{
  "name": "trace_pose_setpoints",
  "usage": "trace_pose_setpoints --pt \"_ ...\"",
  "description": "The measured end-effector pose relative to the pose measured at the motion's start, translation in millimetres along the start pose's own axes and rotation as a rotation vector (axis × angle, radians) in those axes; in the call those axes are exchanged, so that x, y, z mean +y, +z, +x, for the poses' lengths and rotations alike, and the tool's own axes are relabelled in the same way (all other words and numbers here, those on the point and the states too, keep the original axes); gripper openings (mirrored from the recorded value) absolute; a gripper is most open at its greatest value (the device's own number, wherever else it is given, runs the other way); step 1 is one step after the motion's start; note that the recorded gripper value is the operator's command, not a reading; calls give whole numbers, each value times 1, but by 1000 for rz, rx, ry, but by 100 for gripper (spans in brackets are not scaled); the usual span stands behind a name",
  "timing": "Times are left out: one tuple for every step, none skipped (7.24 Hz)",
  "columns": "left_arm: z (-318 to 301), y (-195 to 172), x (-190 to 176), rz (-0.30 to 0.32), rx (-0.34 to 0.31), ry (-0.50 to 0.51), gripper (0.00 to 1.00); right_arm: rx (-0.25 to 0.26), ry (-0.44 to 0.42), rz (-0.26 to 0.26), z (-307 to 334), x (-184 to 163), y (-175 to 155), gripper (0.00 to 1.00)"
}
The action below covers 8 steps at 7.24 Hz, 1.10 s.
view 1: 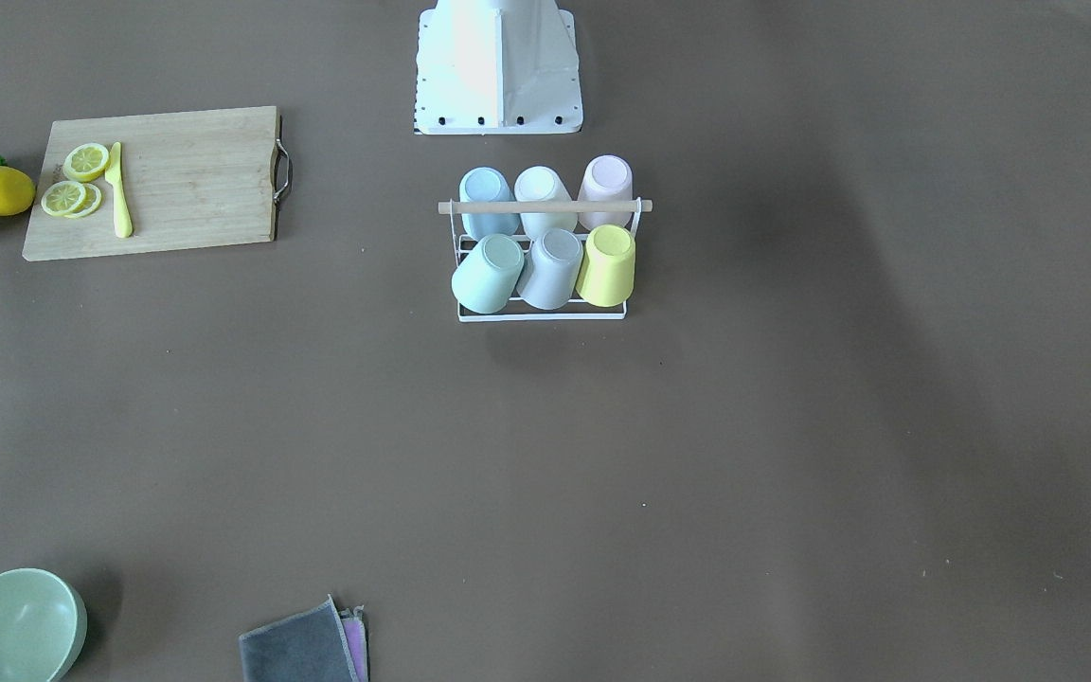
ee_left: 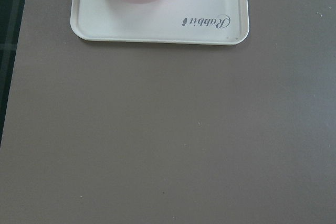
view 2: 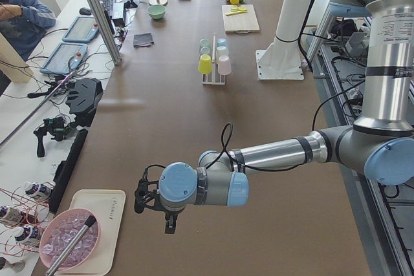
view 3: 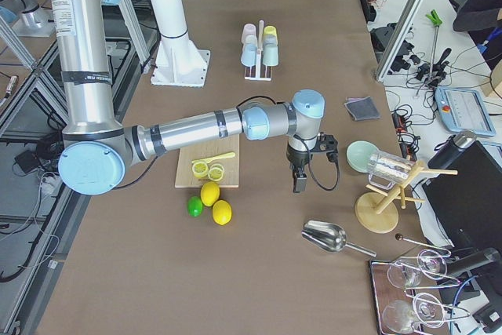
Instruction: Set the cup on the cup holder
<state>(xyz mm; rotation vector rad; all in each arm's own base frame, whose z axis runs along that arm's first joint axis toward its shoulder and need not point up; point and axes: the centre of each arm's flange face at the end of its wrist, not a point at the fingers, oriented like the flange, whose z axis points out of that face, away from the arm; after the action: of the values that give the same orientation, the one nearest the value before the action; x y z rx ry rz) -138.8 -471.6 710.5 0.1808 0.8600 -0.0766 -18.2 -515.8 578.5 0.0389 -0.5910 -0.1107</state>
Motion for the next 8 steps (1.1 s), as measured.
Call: trace_pose_setpoints --pt "7 5 -3 -21 5 1 97 5 -35 -9 35 12 2 100" --pt "14 8 -4 -39 11 0 98 -6 -32 -15 66 25 3 100" --pt "20 10 -3 -50 15 3 98 -43 4 -17 90 40 5 100" --pt "30 11 -3 -55 9 29 98 -92 47 -12 109 54 5 100" --pt "40 13 -1 -67 0 57 98 -122 75 -4 120 66 5 100" --pt "43 16 2 -82 1 61 98 -135 93 0 127 73 5 100" --pt "45 18 5 -92 5 58 97 -140 101 2 130 77 5 100" --pt "45 18 7 -96 7 57 98 -142 104 3 131 79 5 100"
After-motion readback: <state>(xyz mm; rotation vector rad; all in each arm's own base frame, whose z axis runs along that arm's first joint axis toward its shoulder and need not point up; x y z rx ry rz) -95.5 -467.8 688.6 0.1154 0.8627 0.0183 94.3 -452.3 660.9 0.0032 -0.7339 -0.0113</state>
